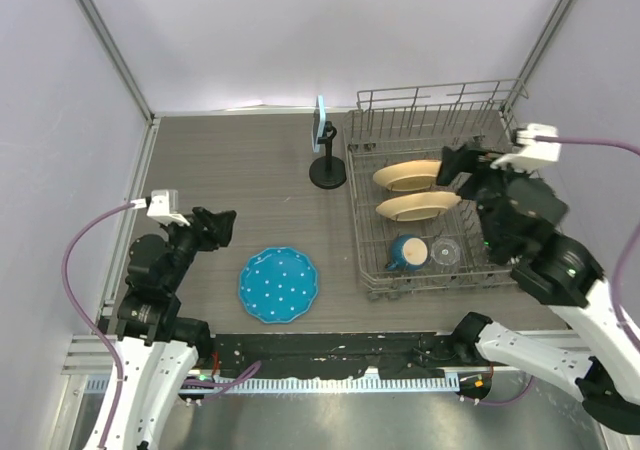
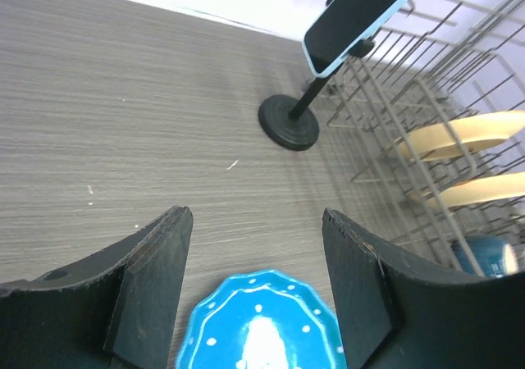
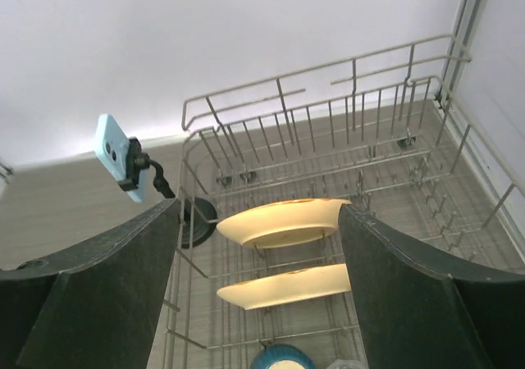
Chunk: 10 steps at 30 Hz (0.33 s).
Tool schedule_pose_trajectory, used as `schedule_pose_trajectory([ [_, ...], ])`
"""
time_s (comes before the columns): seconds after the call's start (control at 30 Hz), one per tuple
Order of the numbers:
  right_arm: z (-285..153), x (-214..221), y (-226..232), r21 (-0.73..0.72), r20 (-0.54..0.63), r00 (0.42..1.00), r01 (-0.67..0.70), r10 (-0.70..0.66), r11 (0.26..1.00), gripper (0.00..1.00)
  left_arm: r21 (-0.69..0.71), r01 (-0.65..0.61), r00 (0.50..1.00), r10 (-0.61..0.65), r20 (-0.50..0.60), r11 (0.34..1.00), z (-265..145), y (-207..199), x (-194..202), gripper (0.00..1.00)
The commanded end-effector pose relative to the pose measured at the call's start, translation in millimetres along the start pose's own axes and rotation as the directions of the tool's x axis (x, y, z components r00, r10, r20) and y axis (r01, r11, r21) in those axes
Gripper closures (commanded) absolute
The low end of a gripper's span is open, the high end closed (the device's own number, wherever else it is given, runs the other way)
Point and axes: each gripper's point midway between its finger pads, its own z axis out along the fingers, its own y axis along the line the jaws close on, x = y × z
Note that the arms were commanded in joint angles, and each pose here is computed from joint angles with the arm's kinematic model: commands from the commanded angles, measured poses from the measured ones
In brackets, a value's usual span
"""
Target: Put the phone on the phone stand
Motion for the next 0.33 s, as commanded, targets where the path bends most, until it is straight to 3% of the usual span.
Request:
schedule_pose_trajectory([
  [0.0, -24.9, -32.9, -15.1, -0.039, 0.037, 0.999, -0.032, 0.034, 0.999, 0.17, 0.116, 0.142, 0.978, -0.157, 0.138, 0.983, -18.8, -38.8, -61.2, 0.31],
  [0.17, -53.8, -63.2, -23.4, -0.157, 0.121, 0.985, -0.105, 0.125, 0.982, 0.16, 0.28, 0.164, 0.933, -0.24, 0.267, 0.946, -62.7, -89.9, -146.5, 0.28],
  [0.3, -75.6, -81.6, -24.6, -0.27, 0.186, 0.966, -0.123, 0.177, 0.955, 0.16, 0.31, 0.13, 0.914, -0.235, 0.33, 0.942, -95.6, -107.6, -185.5, 0.23],
])
